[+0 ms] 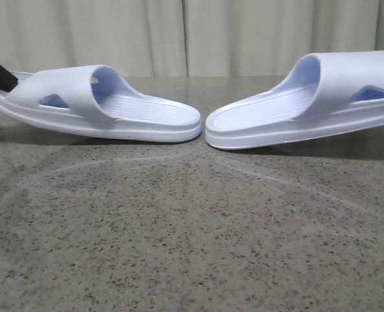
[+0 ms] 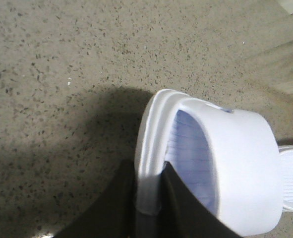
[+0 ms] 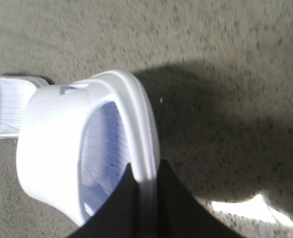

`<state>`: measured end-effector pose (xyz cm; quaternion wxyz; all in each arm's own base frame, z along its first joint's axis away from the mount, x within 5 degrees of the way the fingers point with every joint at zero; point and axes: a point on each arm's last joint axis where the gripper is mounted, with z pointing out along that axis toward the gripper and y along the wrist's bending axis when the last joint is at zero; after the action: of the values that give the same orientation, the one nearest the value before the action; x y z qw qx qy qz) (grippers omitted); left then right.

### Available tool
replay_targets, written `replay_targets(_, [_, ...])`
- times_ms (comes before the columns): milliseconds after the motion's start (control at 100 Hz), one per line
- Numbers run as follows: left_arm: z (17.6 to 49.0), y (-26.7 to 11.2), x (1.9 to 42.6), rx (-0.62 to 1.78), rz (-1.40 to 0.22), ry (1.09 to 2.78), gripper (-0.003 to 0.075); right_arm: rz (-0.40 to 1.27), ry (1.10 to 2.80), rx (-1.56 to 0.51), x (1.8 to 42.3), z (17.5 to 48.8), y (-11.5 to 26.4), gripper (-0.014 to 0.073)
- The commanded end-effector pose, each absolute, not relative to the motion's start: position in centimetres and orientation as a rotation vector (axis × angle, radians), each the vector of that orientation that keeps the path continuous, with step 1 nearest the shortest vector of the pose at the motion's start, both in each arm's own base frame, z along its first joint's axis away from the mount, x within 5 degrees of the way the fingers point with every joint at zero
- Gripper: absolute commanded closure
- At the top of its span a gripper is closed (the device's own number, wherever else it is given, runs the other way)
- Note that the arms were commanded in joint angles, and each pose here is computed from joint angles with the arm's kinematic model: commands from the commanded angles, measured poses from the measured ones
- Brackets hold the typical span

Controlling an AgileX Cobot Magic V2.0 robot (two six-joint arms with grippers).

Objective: Insert blue slippers together front up
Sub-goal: 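Lift both slippers off the table, bringing them toward each other, then slide the right gripper's slipper over the left gripper's slipper, nesting them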

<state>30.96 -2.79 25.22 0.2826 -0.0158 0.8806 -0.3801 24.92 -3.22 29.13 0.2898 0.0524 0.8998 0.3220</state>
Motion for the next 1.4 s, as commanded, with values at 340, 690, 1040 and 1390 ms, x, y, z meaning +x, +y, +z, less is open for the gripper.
replay_targets(340, [28.9, -3.2, 31.1, 0.002, -1.054, 2.258, 0.0705, 0.881, 2.168, 0.087, 26.2, 35.3, -3.2, 0.0702])
replay_targets(690, [29.7, -4.1, 30.3, 0.023, -1.266, 2.231, 0.0705, 1.062, 2.113, 0.065, 26.7, 35.4, -2.6, 0.0702])
replay_targets(1040, [31.0, -1.9, 30.0, -0.099, -1.557, 2.095, 0.0705, 1.218, 2.098, 0.019, 27.6, 34.5, -2.4, 0.0702])
replay_targets(1390, [30.9, -1.7, 30.1, -0.150, -1.579, 2.102, 0.0704, 1.246, 2.098, -0.053, 27.7, 34.4, -1.2, 0.0702])
